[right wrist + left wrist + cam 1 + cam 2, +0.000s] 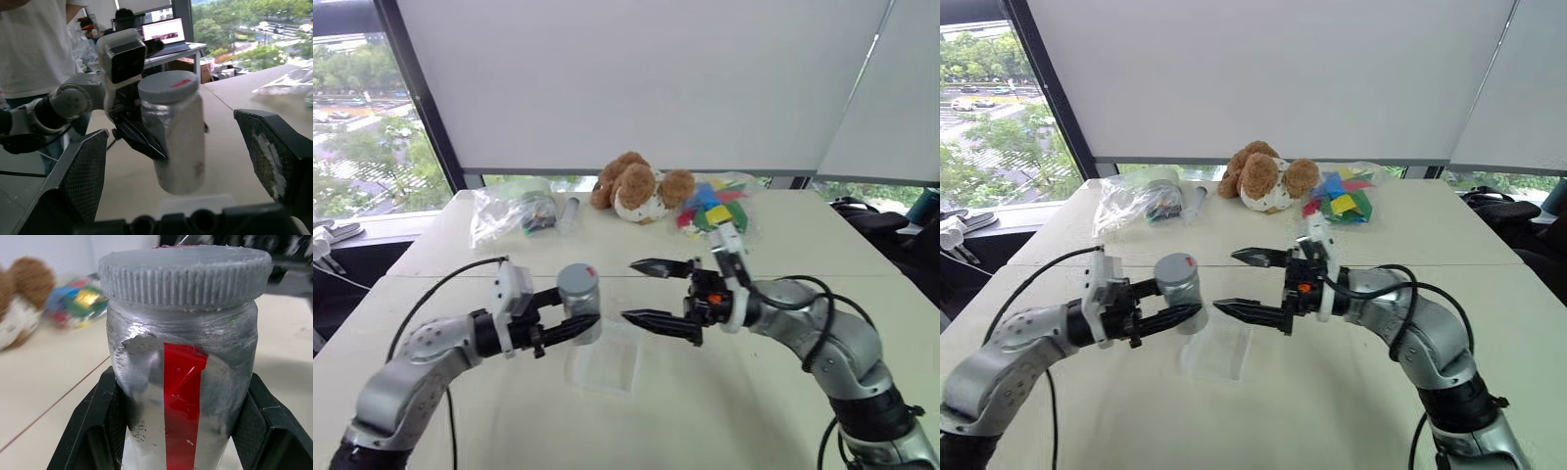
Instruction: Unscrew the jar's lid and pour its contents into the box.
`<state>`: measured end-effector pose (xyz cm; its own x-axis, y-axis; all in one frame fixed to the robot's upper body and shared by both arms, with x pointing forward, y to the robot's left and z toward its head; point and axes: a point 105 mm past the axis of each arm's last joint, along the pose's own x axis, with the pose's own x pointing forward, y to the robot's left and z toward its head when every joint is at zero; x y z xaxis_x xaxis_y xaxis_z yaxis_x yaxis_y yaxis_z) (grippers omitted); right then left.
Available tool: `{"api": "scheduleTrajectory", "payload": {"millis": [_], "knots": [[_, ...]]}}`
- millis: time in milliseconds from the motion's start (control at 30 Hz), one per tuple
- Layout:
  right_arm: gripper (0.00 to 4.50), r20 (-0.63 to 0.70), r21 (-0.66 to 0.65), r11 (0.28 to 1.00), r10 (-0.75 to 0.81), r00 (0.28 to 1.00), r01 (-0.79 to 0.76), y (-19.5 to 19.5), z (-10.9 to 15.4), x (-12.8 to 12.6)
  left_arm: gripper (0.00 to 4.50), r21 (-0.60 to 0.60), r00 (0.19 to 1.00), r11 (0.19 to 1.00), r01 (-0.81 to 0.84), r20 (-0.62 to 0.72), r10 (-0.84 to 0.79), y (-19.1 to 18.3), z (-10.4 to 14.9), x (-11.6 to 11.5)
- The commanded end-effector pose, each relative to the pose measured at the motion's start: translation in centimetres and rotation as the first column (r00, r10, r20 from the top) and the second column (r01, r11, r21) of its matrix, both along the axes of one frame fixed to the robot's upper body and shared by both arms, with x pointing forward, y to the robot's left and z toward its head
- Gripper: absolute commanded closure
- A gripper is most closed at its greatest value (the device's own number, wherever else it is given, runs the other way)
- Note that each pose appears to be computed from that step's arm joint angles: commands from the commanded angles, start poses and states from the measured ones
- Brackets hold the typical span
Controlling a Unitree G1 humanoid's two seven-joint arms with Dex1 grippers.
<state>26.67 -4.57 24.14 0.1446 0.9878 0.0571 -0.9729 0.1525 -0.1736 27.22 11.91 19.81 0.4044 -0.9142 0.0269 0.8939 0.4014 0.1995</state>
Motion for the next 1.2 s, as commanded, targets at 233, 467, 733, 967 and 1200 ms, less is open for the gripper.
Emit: {"api": "scheduleTrajectory", "payload": {"millis": [233,467,733,967,1200], "knots": [[0.0,0.062,-0.009,1.0,0.0,0.998,0.0,2.5,0.3,0.9,2.33,-0.002,0.996,0.996,0.091,0.023,-0.091,-2.4,0.0,-0.8],[0.0,0.066,-0.023,0.999,0.032,0.997,-0.03,2.9,-0.1,0.9,2.33,0.002,0.996,0.996,0.091,0.019,-0.091,-2.6,-0.4,-1.0],[0.54,0.064,-0.002,0.997,0.082,0.995,-0.082,3.2,0.5,0.2,2.33,0.02,0.997,0.996,0.081,0.016,-0.082,-2.3,-0.9,-1.1],[2.26,0.049,-0.011,0.992,0.129,0.99,-0.128,3.3,0.6,-0.2,2.33,0.034,0.995,0.995,0.091,0.028,-0.092,-2.2,-1.0,-1.2],[2.26,0.057,-0.138,0.887,0.452,0.89,-0.441,1.5,0.7,-2.4,2.33,0.057,0.96,0.963,0.262,0.082,-0.266,-3.0,-0.3,-2.6]]}}
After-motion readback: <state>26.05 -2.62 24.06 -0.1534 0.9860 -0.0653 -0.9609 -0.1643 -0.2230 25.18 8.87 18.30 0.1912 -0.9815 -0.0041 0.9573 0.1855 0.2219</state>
